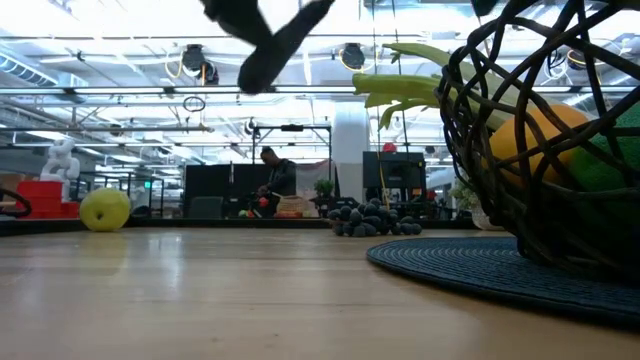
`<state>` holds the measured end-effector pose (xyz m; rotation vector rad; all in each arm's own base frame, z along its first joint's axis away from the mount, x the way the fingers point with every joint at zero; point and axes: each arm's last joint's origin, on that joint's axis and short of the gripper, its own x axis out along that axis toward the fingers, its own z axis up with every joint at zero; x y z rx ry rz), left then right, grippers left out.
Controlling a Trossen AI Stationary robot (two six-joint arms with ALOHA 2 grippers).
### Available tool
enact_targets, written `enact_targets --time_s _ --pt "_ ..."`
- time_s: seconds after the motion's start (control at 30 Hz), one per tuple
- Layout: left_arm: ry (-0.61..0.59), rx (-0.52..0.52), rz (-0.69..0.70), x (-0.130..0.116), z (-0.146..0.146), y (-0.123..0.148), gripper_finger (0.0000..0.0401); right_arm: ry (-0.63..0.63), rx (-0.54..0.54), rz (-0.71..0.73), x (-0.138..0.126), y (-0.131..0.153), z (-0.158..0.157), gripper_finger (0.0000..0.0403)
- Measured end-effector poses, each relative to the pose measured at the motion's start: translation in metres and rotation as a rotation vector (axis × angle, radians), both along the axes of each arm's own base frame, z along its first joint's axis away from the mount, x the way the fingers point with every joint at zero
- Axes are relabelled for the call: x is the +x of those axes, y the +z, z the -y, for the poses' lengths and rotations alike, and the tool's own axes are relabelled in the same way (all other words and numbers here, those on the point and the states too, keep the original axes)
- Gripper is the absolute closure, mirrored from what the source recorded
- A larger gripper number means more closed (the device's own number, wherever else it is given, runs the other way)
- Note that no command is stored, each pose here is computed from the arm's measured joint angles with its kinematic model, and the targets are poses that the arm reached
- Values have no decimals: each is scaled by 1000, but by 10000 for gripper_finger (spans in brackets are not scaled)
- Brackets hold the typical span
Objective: Build produce basket
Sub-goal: Put the eggplant into the wire basket
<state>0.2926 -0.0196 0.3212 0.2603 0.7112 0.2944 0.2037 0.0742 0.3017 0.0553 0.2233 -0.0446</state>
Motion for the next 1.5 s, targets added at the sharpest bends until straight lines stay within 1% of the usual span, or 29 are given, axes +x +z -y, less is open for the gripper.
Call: enact_targets --time_s 0.13,0.27,0.4,0.53,0.6,0.7,0.77,0.87,0.93,1.03,1.17,1.5 --pt "-60 -5 116 5 16 12 269 14 -113 43 18 -5 -8 387" --pt "-120 7 153 6 30 16 269 29 -193 98 33 -9 -14 370" --pt "-160 -8 216 7 42 21 266 35 -271 148 44 -12 -19 338" --pt "-260 -31 298 11 55 27 263 30 -314 199 52 -13 -22 299" --pt "-305 -17 318 11 60 29 262 25 -319 224 55 -13 -23 279" --pt "-337 -4 365 16 66 31 262 15 -317 274 57 -10 -24 254" --pt "-368 5 363 18 69 29 261 7 -307 312 58 -7 -24 242" --pt "-411 23 398 27 73 27 261 0 -312 350 59 -5 -25 229" --pt "-433 53 387 30 75 23 261 6 -328 346 59 -6 -26 224" --pt "-439 70 408 34 76 23 261 10 -334 336 59 -7 -26 218" --pt "-426 74 457 38 75 25 261 16 -333 338 59 -7 -26 215" --pt "-409 84 440 48 70 15 261 24 -324 363 57 -4 -29 215"
